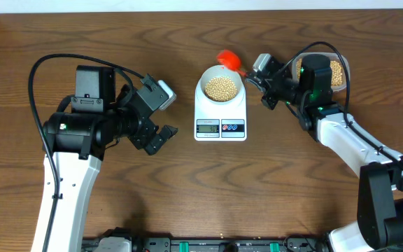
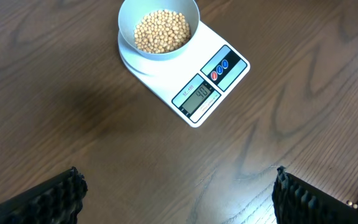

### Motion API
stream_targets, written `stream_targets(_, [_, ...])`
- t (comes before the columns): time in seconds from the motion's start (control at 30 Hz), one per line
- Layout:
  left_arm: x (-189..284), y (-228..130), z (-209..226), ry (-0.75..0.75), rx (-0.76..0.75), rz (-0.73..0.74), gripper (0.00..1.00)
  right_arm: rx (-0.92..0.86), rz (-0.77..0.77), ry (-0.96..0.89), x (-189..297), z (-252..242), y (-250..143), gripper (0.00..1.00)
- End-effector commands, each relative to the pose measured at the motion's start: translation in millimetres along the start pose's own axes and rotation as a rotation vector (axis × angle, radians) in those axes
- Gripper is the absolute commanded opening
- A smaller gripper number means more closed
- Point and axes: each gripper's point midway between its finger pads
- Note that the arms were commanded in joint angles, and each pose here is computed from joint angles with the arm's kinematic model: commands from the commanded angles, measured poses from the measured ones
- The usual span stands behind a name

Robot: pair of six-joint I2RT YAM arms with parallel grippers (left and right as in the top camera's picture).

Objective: Scoop item into bowl and weigh 50g on scale
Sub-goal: 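Move the empty scoop right with the right gripper to the soybean tub, then dip the scoop into the soybean tub with the right gripper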

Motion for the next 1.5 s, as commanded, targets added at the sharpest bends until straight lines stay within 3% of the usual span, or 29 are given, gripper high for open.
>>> stream_targets(0.0, [6.2, 6.3, -1.8, -0.002, -0.016, -0.025, 0.98, -0.193, -0.015, -0.108, 8.9, -28.7, 2.5, 0.01])
stream_targets(0.17, [6.2, 6.3, -1.7, -0.002, -0.016, -0.025, 0.98, -0.488, -0.142, -0.293, 73.5, -93.0, 24.8, 0.01])
stream_targets(0.23, [6.2, 6.4, -1.7, -0.002, -0.016, -0.026, 0.98, -0.764, -0.208, -0.397, 123.2, -124.7, 21.0, 0.01])
stream_targets(0.3, [6.2, 6.3, -1.7, -0.002, -0.016, -0.025, 0.98, -0.835, -0.199, -0.43, 144.7, -132.0, 10.5, 0.01])
stream_targets(0.4, [6.2, 6.3, -1.8, -0.002, -0.016, -0.025, 0.98, -0.769, -0.08, -0.445, 161.1, -126.5, -17.6, 0.01])
stream_targets(0.5, [6.2, 6.3, -1.8, -0.002, -0.016, -0.025, 0.98, -0.753, 0.212, -0.557, 176.6, -111.6, -80.2, 0.01])
stream_targets(0.57, [6.2, 6.3, -1.7, -0.002, -0.016, -0.025, 0.98, -0.75, 0.317, -0.614, 184.4, -107.9, -99.3, 0.01])
stream_targets(0.67, [6.2, 6.4, -1.7, -0.002, -0.016, -0.026, 0.98, -0.707, 0.409, -0.67, 189.9, -106.9, -110.7, 0.01])
stream_targets(0.87, [6.2, 6.3, -1.7, -0.002, -0.016, -0.025, 0.98, -0.457, 0.625, -0.709, 182.3, -100.8, -119.1, 0.01])
stream_targets(1.1, [6.2, 6.3, -1.7, -0.002, -0.016, -0.025, 0.98, -0.454, 0.704, -0.667, 161.5, -90.5, -145.5, 0.01])
stream_targets(1.47, [6.2, 6.3, -1.7, -0.002, -0.016, -0.025, 0.98, -0.597, 0.614, -0.568, 134.4, -75.5, -151.1, 0.01])
Point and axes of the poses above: each gripper's point midway between its finger pads, its own x axis back along the fingers, its own z axis along the line the jaws close on, y = z × x, and after that the axes turned 9 degrees about x, right-handed
